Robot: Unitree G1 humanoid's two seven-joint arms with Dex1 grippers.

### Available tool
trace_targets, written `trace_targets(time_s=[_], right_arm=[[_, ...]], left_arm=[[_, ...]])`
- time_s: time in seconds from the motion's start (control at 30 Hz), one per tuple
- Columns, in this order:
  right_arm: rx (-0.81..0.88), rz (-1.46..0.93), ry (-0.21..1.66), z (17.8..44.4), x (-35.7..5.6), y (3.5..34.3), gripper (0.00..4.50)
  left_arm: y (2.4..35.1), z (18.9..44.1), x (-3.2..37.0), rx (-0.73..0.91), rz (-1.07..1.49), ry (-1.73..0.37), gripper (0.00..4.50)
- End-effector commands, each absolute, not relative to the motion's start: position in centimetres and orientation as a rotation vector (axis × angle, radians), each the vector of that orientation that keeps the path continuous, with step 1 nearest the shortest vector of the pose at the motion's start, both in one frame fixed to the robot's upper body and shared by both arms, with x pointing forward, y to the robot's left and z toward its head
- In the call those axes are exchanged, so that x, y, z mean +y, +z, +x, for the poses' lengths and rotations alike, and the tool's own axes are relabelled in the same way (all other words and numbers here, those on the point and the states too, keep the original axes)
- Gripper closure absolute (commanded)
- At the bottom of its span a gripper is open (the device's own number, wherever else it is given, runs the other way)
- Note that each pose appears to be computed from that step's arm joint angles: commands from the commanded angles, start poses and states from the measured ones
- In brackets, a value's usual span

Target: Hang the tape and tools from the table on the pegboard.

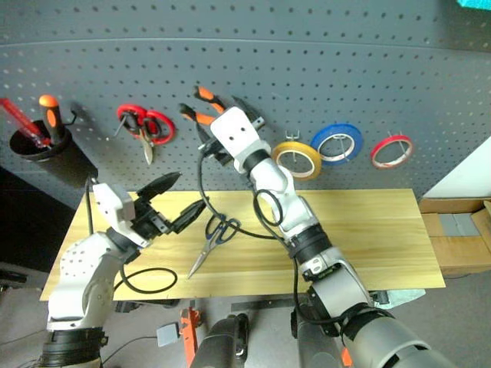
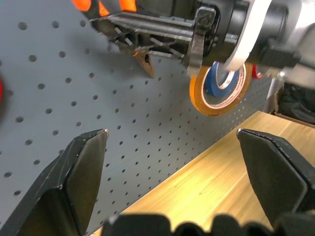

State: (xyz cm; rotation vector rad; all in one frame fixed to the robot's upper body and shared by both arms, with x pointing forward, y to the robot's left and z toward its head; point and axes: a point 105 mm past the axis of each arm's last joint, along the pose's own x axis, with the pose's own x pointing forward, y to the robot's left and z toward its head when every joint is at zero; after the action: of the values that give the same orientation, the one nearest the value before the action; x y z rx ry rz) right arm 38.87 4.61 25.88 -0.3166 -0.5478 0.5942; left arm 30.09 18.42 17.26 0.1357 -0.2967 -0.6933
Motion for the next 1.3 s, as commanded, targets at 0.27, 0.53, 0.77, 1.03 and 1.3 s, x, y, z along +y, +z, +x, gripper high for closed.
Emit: trace_targets(time_s=[0.27, 0.53, 0.77, 1.03, 1.3], right_arm=[[-0.491, -0.324, 0.645, 36.3, 0.1, 28.5, 0.03], [-0.303, -0.291, 0.968, 31.4, -1.7, 26.6, 0.03], [0.016, -0.245, 1.118, 28.9, -5.3, 23.0, 0.03], [0.186, -0.324, 1.164, 26.7, -7.9, 19.2, 0.03], [0.301, -0.321, 1.251, 24.7, -7.8, 16.4, 0.03]], left_arm=[[17.7, 30.0, 18.7, -0.299, 0.161, -0.646, 0.00], [15.8, 30.3, 19.0, -0.132, 0.185, -0.603, 0.00], [12.4, 29.6, 19.7, 0.084, 0.221, -0.571, 0.00], [9.0, 29.0, 21.0, 0.349, 0.311, -0.475, 0.00], [5.3, 28.6, 18.2, 0.614, 0.383, -0.494, 0.00]])
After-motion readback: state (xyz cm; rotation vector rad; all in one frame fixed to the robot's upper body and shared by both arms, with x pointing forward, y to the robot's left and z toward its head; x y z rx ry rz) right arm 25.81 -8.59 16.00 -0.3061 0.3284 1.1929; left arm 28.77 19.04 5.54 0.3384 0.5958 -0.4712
